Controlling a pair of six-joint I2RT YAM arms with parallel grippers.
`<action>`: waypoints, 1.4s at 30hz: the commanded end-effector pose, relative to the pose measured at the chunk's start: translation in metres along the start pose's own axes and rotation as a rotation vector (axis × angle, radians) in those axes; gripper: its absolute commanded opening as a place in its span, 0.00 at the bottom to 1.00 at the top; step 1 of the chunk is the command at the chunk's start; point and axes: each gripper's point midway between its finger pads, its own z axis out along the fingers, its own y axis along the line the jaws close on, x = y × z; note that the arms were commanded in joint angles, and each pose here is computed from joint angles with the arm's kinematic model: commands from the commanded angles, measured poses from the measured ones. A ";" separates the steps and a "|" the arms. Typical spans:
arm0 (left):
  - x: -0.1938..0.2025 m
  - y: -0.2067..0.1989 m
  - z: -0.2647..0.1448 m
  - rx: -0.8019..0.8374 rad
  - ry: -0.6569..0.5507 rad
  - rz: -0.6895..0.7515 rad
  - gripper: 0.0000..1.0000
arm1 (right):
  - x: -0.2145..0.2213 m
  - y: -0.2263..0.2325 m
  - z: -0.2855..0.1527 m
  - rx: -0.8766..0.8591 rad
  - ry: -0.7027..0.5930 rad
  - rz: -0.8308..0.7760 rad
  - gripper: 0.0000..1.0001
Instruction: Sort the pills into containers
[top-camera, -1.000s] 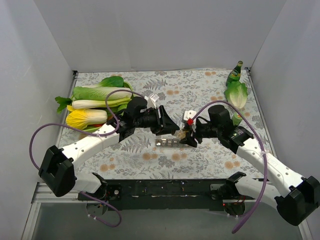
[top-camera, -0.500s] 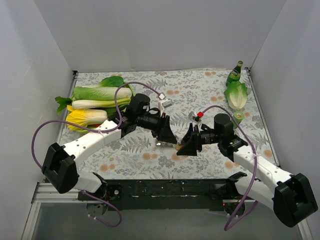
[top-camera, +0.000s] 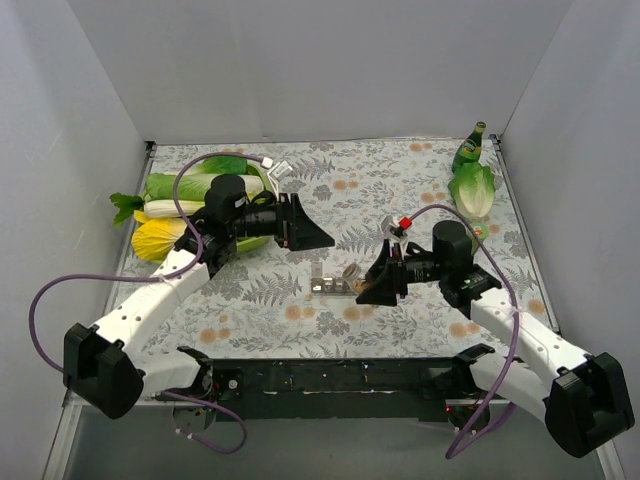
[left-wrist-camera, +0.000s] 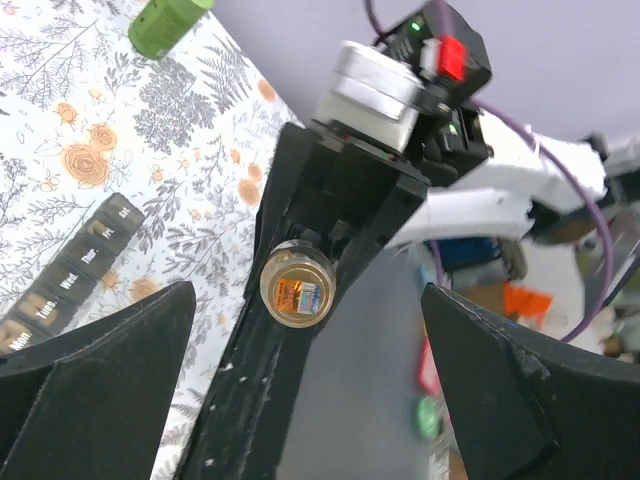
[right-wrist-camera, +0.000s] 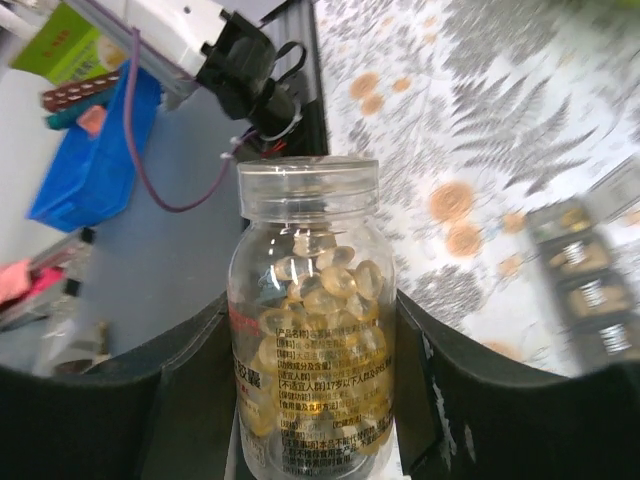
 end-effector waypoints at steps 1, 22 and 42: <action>-0.002 0.009 -0.005 -0.113 -0.012 -0.358 0.98 | -0.023 -0.004 -0.005 0.088 0.063 -0.350 0.01; 0.024 0.007 0.036 -0.142 0.081 -0.561 0.68 | -0.058 -0.034 -0.002 0.306 0.227 -0.819 0.01; 0.048 -0.038 0.038 0.112 0.221 0.046 0.15 | -0.043 -0.012 0.008 0.161 0.103 -0.492 0.01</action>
